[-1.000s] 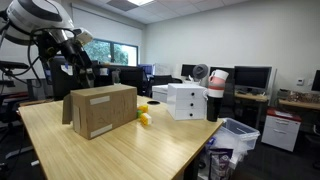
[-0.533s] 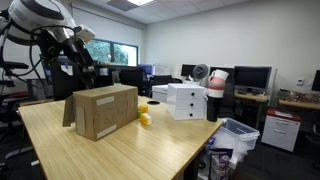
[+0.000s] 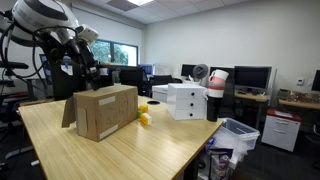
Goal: Move the box forward then turn it over
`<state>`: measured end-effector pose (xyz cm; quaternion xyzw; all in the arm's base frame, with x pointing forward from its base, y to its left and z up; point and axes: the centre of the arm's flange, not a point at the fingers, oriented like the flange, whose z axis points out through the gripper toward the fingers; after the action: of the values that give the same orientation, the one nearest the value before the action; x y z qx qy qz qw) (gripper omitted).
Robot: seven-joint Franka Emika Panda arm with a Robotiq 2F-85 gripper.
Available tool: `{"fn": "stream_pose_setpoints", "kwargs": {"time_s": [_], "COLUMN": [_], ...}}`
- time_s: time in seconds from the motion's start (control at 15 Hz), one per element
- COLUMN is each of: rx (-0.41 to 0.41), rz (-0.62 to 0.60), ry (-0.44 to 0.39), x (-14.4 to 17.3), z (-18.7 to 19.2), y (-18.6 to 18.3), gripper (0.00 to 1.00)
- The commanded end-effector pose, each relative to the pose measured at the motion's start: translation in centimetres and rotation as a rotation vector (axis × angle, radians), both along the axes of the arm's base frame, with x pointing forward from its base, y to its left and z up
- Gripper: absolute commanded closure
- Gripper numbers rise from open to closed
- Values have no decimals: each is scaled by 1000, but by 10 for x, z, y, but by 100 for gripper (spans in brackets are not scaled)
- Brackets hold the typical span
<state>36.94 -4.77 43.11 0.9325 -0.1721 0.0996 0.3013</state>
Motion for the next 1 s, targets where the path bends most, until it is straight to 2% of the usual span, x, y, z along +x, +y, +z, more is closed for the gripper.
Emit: {"fn": "stream_pose_setpoints", "kwargs": {"time_s": [0.0, 0.13, 0.47, 0.6, 0.8, 0.93], "rx": [183, 258, 427, 475, 533, 528], "rz": [77, 129, 296, 340, 348, 340], "ry": [-3, -4, 68, 134, 282, 326], "x": [-12, -20, -46, -59, -79, -90], "z": [17, 27, 37, 34, 31, 35], "y": [-15, -23, -45, -52, -51, -42], "gripper": [0, 0, 0, 0, 0, 0]}}
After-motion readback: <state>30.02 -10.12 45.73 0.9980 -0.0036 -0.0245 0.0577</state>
